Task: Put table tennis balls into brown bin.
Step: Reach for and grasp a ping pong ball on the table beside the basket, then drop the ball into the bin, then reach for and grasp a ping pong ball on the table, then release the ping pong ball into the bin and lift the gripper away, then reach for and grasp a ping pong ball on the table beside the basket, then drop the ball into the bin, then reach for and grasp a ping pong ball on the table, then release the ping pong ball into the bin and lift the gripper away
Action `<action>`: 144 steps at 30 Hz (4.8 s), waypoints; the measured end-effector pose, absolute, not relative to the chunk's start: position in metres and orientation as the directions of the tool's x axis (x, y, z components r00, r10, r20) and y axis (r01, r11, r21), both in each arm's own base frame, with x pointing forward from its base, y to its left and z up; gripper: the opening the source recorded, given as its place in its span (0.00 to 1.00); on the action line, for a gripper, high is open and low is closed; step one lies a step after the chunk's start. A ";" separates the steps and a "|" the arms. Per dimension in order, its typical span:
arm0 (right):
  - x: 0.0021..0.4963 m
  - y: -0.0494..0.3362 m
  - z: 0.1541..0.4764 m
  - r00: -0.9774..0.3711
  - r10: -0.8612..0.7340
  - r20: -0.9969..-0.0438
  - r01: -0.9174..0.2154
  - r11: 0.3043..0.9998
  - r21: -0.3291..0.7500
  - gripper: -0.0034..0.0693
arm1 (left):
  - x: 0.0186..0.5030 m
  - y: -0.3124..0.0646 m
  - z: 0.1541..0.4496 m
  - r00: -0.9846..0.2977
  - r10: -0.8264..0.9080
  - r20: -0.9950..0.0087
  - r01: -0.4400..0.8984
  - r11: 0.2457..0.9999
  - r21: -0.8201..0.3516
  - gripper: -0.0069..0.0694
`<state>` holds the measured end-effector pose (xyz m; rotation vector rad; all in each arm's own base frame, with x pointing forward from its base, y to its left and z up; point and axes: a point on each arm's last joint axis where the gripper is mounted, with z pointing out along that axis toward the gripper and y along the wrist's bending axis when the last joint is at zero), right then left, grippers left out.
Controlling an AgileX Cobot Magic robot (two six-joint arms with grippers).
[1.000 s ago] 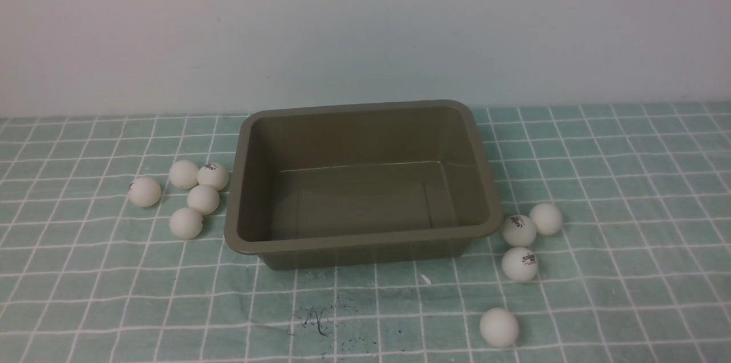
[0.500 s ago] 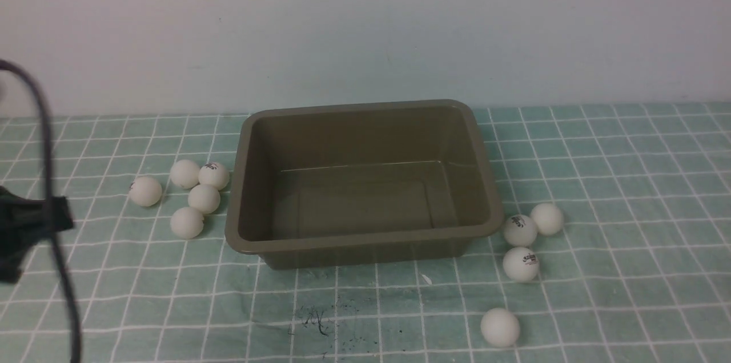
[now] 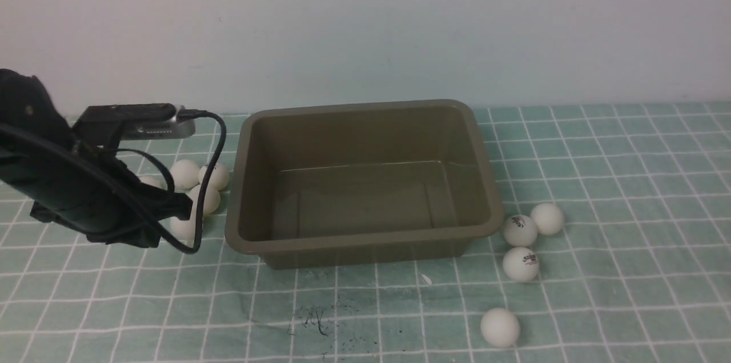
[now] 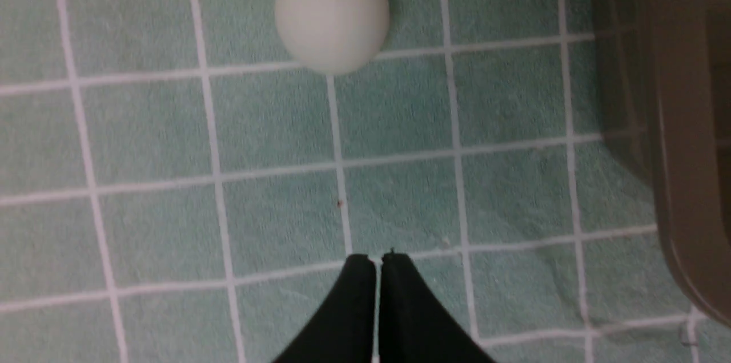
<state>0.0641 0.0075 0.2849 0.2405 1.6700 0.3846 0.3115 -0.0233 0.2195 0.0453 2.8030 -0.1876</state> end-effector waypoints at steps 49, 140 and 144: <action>0.255 0.134 0.165 -0.847 -0.400 -0.350 -0.480 0.859 0.179 0.83 | 0.344 -0.120 0.229 -0.850 0.270 -0.453 0.386 0.903 -0.187 0.58; 0.392 0.079 0.272 -0.901 -0.018 -0.433 -0.159 0.943 0.293 0.53 | 0.444 0.041 0.240 -0.930 -0.001 -0.367 0.053 0.989 -0.138 0.37; 0.389 0.114 0.283 -0.858 -0.092 -0.506 -0.272 0.916 0.296 0.53 | 0.456 0.029 0.210 -0.936 0.004 -0.352 0.072 0.981 -0.180 0.60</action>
